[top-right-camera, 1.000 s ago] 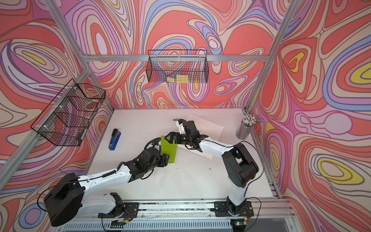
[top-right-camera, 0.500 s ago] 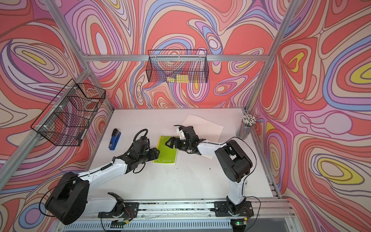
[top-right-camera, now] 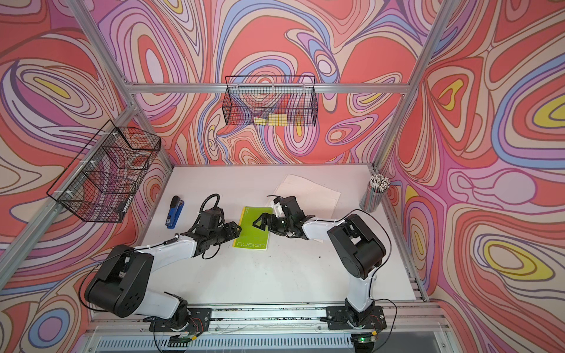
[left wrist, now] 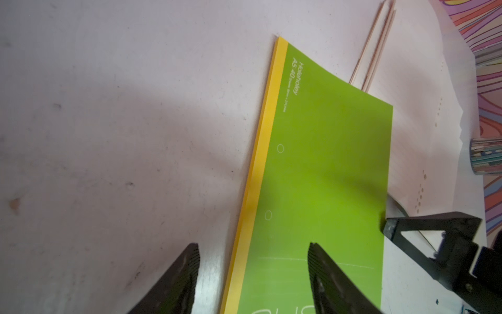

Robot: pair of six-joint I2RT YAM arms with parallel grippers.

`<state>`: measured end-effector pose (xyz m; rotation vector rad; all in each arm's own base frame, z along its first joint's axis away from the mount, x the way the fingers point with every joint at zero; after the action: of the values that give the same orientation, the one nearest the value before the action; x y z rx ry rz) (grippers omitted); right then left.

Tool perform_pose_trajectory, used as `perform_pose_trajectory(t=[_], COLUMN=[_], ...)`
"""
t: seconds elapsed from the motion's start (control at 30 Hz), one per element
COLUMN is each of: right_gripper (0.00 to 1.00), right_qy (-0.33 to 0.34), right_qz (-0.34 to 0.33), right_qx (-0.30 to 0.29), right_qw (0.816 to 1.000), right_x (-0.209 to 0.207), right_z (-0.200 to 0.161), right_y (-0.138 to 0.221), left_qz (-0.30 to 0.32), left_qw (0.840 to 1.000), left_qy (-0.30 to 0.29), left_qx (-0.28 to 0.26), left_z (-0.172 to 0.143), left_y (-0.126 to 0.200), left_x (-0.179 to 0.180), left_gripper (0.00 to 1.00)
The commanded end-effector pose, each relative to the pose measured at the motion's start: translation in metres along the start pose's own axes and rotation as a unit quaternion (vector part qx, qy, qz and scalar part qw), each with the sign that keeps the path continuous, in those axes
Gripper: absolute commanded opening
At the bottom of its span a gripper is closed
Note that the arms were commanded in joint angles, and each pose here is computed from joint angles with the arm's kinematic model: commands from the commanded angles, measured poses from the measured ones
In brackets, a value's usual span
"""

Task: Close the notebook
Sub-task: Pick up the notebook from the center of the board.

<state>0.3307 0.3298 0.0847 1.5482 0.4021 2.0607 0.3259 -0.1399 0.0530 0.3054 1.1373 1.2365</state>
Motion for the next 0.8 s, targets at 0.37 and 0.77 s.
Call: perform_pose_trajectory(t=[0.37, 0.77], right_gripper=[0.98, 0.98], right_qy=[-0.007, -0.015], right_qz=[-0.017, -0.030], right_qx=[0.027, 0.040], right_qw=[0.999, 0.999], right_x=[-0.015, -0.026], right_z=[-0.015, -0.021], right_y=[-0.007, -0.013], left_qz=[-0.084, -0.087], left_qw=[0.996, 0.993], left_qy=[0.019, 0.022], left_qx=[0.037, 0.074], left_z=[0.007, 0.009], left_y=[-0.012, -0.024], left_x=[-0.009, -0.012], left_gripper=[0.66, 0.66])
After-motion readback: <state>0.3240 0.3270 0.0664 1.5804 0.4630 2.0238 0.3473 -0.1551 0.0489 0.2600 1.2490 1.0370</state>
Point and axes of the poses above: each gripper's point midway between its finger pads, its own y axis back along the fingers, its own x axis along the line the jaws close on, z = x × y, the point moved 1 cm from there along y, back along the fingers, and after that the axes turned 1 degree about -y, right-handed, at the moved point
